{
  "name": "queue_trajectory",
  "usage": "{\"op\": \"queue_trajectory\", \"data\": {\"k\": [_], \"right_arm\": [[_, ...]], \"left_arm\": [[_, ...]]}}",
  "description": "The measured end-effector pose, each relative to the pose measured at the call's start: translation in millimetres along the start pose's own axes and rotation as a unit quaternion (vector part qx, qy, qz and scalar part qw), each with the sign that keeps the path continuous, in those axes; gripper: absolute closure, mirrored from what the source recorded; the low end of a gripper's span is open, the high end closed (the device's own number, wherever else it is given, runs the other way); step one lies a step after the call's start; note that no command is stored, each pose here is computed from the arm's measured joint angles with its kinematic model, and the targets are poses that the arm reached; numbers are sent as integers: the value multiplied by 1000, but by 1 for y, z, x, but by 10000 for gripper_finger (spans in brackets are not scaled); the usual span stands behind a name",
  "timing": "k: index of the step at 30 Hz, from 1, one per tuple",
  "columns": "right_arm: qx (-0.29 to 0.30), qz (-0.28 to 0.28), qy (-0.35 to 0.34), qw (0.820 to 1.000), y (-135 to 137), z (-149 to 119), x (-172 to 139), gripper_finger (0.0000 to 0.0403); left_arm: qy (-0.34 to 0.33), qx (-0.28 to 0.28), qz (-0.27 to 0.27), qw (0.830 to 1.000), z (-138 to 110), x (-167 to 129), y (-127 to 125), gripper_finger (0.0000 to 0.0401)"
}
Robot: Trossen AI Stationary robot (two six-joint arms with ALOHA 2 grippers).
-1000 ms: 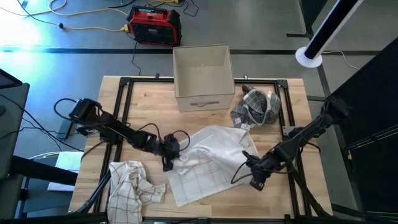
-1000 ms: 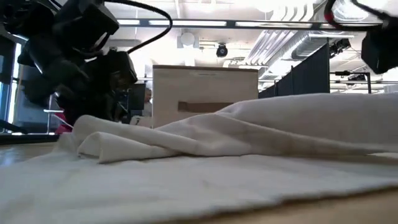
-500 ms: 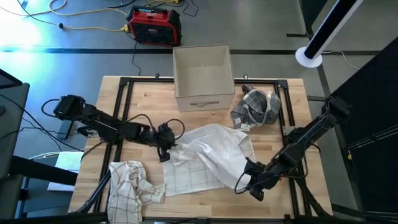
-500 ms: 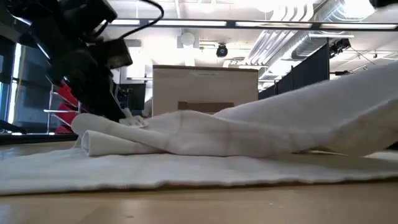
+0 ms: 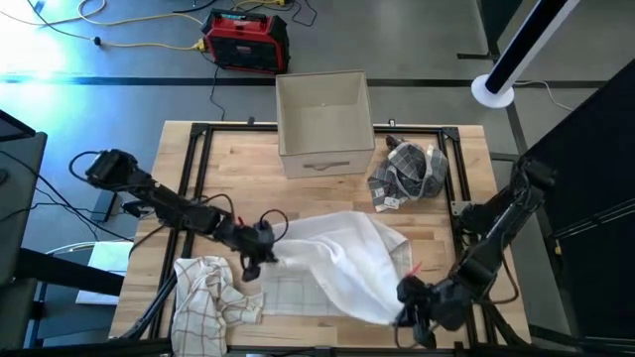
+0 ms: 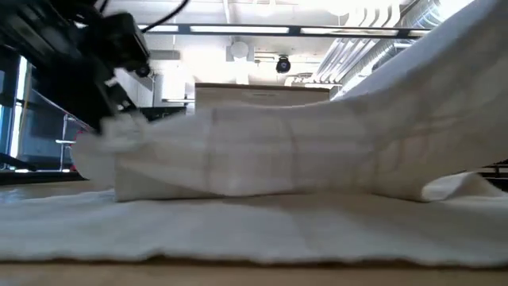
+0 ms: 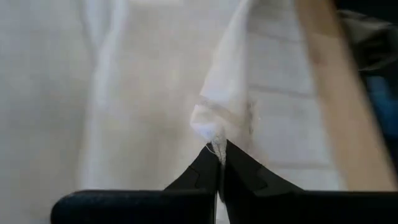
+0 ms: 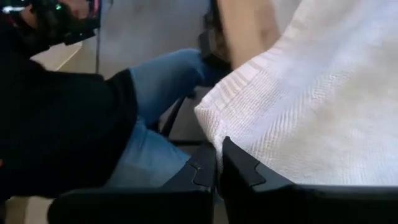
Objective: Fold towel
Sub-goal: Fold the white patterned towel
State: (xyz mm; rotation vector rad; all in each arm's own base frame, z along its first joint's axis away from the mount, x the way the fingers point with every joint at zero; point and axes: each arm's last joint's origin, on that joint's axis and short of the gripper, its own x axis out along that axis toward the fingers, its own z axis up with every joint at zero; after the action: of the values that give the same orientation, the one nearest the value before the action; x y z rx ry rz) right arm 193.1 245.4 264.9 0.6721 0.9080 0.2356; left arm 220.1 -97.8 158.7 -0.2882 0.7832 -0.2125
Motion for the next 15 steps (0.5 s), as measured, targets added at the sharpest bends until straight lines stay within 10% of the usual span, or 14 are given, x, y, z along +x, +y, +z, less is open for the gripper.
{"op": "queue_trajectory", "data": {"k": [8, 15], "right_arm": [[-122, -31, -55, 991, 34, 10, -16, 403], [-281, -130, -176, 934, 73, 30, -74, 403]], "left_arm": [[-141, 97, -65, 983, 31, -24, -45, 401], [-256, 183, -46, 948, 75, -86, -80, 401]]}}
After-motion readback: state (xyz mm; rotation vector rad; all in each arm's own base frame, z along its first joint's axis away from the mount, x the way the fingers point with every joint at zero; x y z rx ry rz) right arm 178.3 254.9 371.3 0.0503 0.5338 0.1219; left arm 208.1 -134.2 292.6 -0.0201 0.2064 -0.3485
